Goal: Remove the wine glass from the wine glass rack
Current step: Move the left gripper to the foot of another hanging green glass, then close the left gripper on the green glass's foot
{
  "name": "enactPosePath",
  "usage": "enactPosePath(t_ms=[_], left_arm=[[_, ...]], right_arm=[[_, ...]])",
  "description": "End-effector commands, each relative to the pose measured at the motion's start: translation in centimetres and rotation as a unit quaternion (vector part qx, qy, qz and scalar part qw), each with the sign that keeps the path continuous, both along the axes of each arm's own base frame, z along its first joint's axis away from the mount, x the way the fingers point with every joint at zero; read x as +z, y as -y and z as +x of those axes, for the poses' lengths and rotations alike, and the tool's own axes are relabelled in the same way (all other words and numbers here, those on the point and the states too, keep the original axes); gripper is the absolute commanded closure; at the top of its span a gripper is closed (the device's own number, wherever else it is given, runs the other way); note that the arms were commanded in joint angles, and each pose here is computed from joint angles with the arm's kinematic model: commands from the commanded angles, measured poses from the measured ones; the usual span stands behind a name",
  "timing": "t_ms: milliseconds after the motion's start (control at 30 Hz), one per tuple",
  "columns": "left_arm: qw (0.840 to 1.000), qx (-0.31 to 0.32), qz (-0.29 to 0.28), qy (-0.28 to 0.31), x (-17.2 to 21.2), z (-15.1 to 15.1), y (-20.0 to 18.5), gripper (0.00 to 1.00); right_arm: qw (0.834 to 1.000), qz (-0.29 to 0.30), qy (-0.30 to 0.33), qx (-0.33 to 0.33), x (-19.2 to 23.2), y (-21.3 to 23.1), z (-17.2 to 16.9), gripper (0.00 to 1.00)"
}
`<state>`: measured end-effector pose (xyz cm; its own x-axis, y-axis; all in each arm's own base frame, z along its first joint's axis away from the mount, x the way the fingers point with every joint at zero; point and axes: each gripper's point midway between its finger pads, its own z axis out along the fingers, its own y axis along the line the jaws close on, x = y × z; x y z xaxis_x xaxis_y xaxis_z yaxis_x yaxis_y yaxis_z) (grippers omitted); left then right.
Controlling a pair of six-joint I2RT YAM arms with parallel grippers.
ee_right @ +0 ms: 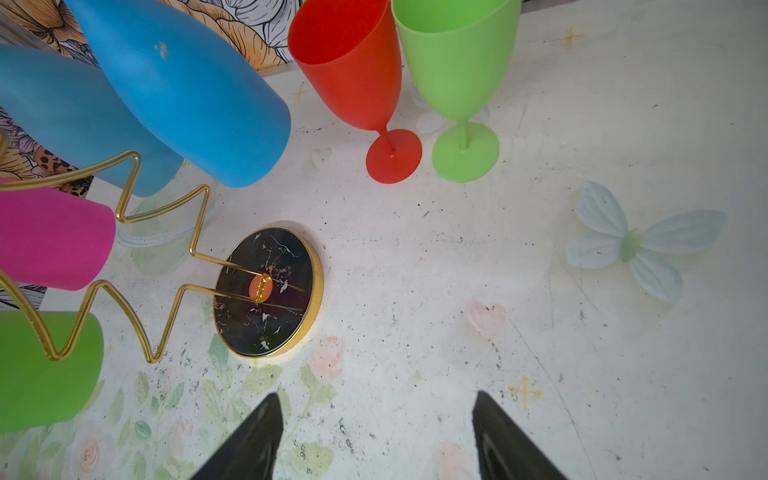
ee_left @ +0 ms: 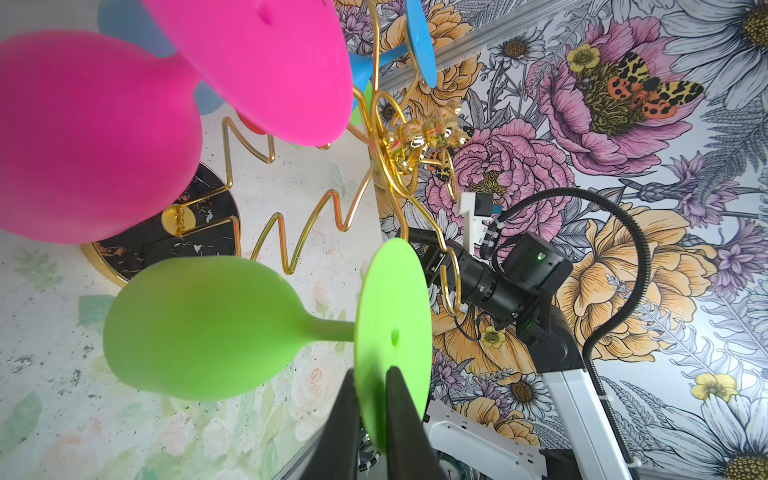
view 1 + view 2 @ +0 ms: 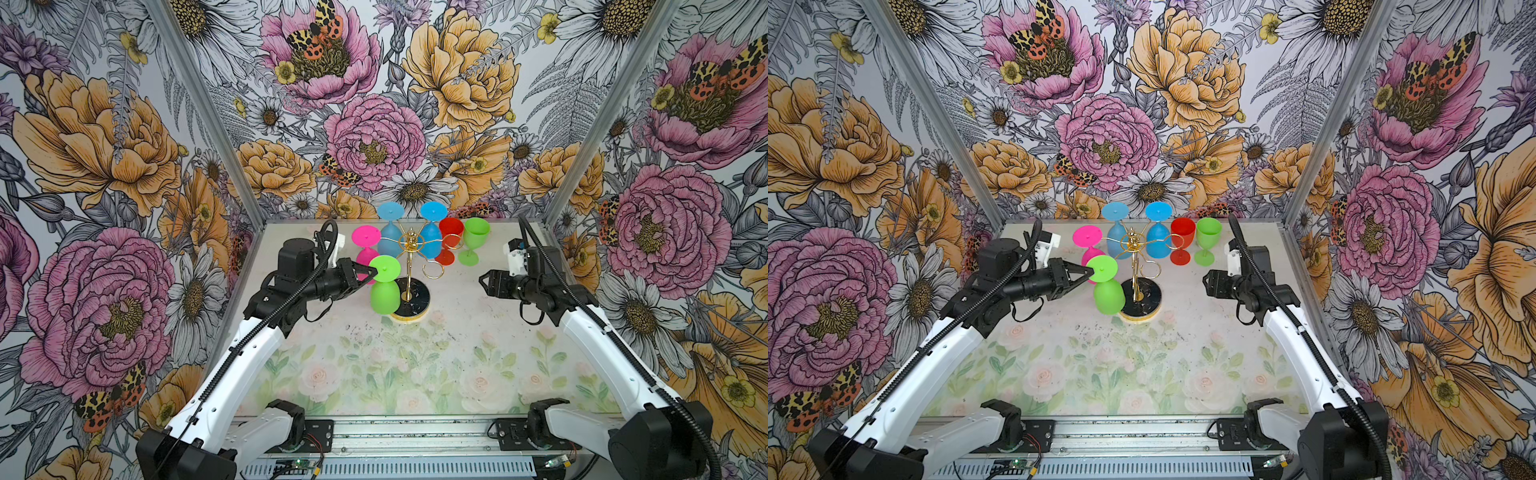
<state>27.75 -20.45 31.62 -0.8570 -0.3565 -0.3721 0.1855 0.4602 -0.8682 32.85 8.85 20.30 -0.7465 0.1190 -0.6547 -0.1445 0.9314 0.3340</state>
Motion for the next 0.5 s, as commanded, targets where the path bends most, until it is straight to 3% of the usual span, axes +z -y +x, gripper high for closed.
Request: enactPosePath(t_ms=[0, 467], left_arm=[[1.000, -0.002, -0.017, 0.015, 1.8, -0.1, -0.1, 0.88], [0.998, -0.023, -0.062, 0.014, 3.3, -0.3, 0.6, 1.00]], right_arm=[[1.000, 0.006, 0.014, -0.003, 0.6, -0.2, -0.2, 0.27], [1.000, 0.004, 0.015, -0.003, 0.6, -0.1, -0.4, 0.27]])
